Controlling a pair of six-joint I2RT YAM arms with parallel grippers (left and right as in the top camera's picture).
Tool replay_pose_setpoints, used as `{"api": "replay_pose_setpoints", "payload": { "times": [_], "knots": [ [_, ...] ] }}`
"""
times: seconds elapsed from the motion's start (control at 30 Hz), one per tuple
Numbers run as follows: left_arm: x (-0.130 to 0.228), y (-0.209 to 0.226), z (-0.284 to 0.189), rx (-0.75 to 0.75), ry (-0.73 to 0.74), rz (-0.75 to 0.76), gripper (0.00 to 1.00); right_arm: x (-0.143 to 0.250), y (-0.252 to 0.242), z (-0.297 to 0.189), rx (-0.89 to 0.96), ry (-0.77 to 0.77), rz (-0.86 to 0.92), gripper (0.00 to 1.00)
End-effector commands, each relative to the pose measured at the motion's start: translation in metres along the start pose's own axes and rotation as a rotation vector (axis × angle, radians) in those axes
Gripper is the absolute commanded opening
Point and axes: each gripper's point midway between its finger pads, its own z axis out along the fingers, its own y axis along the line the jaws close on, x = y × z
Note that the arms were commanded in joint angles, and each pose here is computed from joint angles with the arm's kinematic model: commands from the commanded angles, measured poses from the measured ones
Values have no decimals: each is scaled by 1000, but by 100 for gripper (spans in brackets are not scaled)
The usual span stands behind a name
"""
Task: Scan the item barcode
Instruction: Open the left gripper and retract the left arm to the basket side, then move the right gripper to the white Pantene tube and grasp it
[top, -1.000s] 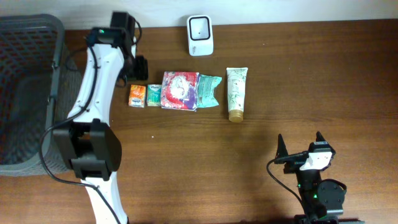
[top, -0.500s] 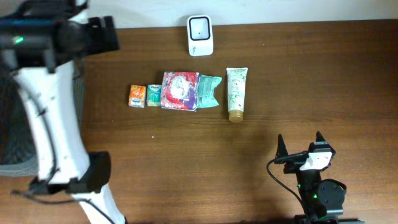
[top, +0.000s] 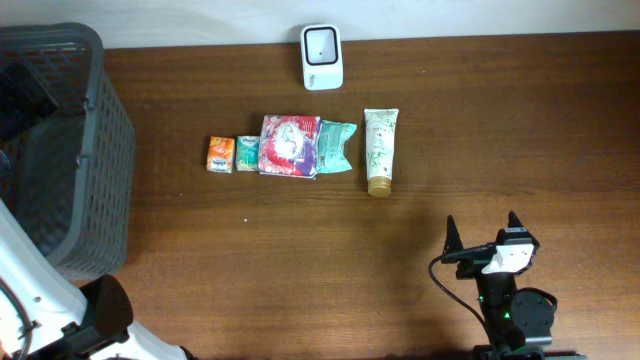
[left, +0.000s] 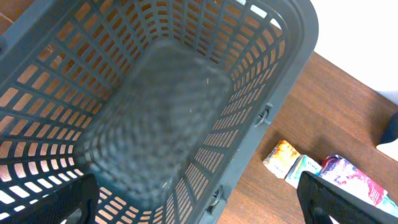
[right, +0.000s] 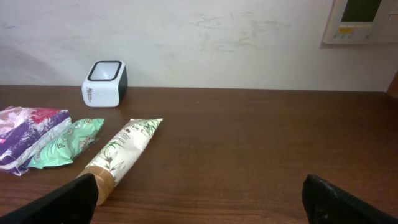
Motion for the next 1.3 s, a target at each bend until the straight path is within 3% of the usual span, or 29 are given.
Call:
{"api": "replay_pose_setpoints", "payload": {
  "times": [0.0,0.1,0.23,0.37,0.47,0.57,0.7,0.8,1.03,1.13,1.27],
  "knots": [
    [1,-1,2,9,10,-9,99,3,0,0,1,4,-4,99],
    [1,-1,2,9,10,-9,99,3,4,0,-20,1,22,99],
    [1,-1,2,9,10,-9,99,-13,80,-20,-489,47,442,99],
    [1,-1,2,9,10,-9,99,-65,85,-32,-586,-111,590,99],
    [1,-1,2,9,10,-9,99,-112,82,-51,-634,-325,527,99],
    [1,-1,2,9,10,-9,99,-173,64,-74,-569,-519,513,99],
    [1,-1,2,9,10,-9,99,-231,63,-85,-519,-583,353,99],
    [1,-1,2,9,10,-9,99,-253,72,-46,-496,-426,207,99],
    [1,-1,2,9,10,-9,99,-263,103,64,-619,59,169,98],
    [1,-1,2,9,10,-9,99,-241,122,101,-610,293,72,98],
    [1,-1,2,9,10,-9,99,-178,121,140,-335,664,-158,99]
  ]
}}
